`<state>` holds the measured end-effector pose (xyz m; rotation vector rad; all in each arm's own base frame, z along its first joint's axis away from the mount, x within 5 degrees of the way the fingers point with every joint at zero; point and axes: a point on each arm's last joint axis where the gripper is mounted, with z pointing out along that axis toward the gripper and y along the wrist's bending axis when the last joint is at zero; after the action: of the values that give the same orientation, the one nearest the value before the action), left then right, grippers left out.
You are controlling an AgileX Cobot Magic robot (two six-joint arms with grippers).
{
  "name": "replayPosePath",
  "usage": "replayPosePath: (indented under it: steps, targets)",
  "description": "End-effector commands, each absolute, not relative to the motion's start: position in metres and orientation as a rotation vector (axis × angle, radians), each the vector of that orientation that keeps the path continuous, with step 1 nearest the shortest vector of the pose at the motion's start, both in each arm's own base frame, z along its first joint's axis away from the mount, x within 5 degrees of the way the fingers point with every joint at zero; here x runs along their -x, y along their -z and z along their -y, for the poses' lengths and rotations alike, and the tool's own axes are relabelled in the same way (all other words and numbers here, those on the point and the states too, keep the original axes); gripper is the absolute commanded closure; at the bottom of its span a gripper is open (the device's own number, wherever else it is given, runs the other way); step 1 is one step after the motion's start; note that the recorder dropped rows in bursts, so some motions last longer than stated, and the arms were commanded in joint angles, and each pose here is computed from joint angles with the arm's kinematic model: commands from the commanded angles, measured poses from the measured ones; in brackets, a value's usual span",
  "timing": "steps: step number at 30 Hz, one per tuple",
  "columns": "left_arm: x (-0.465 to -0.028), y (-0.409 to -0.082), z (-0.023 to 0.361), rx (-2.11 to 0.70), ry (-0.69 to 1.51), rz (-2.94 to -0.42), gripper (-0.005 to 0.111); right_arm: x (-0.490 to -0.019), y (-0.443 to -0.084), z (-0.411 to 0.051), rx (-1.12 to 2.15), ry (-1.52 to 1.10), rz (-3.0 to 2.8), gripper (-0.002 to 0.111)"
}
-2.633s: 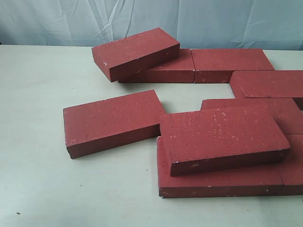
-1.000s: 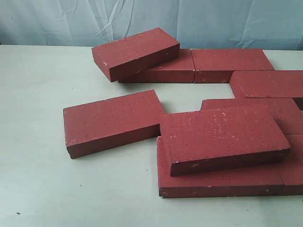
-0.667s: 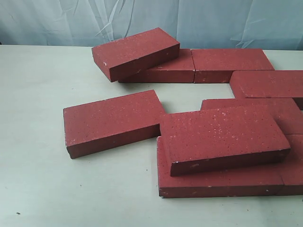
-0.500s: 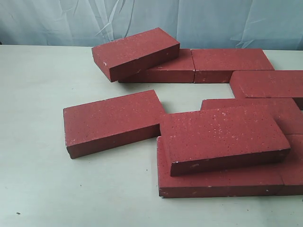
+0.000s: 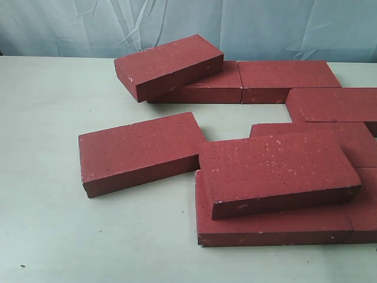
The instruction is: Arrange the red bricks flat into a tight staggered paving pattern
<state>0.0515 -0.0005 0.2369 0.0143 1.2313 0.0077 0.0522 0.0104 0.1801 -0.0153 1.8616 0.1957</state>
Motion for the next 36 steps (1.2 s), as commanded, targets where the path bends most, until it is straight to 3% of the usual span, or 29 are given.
replayPosePath:
  steps: [1, 6, 19, 31, 36]
  targets:
    - [-0.050, -0.239, 0.000, -0.003, 0.007, -1.186, 0.107, -0.052, -0.181, -0.010, 0.010, -0.189, -1.847, 0.109]
    - [-0.050, -0.239, 0.000, 0.020, 0.031, -1.199, 0.107, -0.052, -0.181, -0.010, 0.010, -0.189, -1.847, 0.109]
    - [-0.056, -0.283, 0.000, 0.003, 0.009, -1.394, 0.107, -0.052, -0.181, -0.010, 0.005, -0.195, -1.843, 0.109]
    - [-0.056, -0.285, 0.000, 0.013, 0.021, -1.384, 0.107, -0.052, -0.181, -0.010, 0.005, -0.195, -1.843, 0.109]
    - [-0.057, -0.296, 0.000, 0.014, 0.020, -1.501, 0.107, -0.052, -0.181, -0.010, 0.009, -0.191, -1.849, 0.109]
